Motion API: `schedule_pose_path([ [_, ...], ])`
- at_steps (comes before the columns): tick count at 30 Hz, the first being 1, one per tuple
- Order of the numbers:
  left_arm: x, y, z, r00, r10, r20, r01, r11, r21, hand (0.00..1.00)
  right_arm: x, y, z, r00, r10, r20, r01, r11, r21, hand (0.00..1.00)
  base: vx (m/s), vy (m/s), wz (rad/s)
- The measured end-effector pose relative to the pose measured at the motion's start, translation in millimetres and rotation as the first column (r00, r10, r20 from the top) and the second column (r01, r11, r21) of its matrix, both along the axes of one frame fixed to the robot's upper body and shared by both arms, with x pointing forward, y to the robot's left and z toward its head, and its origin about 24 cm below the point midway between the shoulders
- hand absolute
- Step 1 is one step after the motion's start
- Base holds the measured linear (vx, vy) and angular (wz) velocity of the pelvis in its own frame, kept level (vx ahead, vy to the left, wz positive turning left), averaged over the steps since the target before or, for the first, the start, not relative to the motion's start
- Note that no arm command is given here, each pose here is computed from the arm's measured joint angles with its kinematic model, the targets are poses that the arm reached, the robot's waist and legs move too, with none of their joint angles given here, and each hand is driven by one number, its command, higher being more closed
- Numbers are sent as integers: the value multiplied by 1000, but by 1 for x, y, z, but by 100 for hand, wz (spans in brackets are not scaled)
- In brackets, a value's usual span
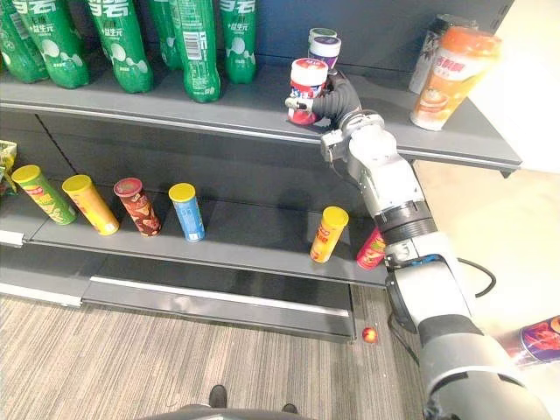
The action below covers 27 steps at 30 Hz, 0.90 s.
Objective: Put the gum and the chips on the shelf.
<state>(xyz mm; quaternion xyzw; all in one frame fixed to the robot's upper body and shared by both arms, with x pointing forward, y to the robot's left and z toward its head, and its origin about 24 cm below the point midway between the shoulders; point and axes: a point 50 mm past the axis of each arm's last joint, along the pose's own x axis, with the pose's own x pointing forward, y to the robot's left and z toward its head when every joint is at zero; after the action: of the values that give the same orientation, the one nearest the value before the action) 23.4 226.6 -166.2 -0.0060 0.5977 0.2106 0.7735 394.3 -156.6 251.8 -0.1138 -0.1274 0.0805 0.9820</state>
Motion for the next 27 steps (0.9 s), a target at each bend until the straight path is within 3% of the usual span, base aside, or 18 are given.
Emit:
schedule_pose_path([
  [17, 3, 0, 1, 1000, -18, 9, 18, 1000, 3, 0, 2, 0, 4, 1000, 16, 26, -16, 1000, 1, 100, 7, 0, -1],
  [18, 3, 0, 1, 999, -32, 6, 32, 999, 7, 0, 2, 1, 4, 999, 22, 26, -22, 1000, -1, 0, 12, 1, -9],
  [27, 4, 0, 1, 998, -57, 3, 57, 998, 12, 0, -1, 3, 5, 998, 55, 35, -55, 998, -11, 0, 6, 1, -2],
])
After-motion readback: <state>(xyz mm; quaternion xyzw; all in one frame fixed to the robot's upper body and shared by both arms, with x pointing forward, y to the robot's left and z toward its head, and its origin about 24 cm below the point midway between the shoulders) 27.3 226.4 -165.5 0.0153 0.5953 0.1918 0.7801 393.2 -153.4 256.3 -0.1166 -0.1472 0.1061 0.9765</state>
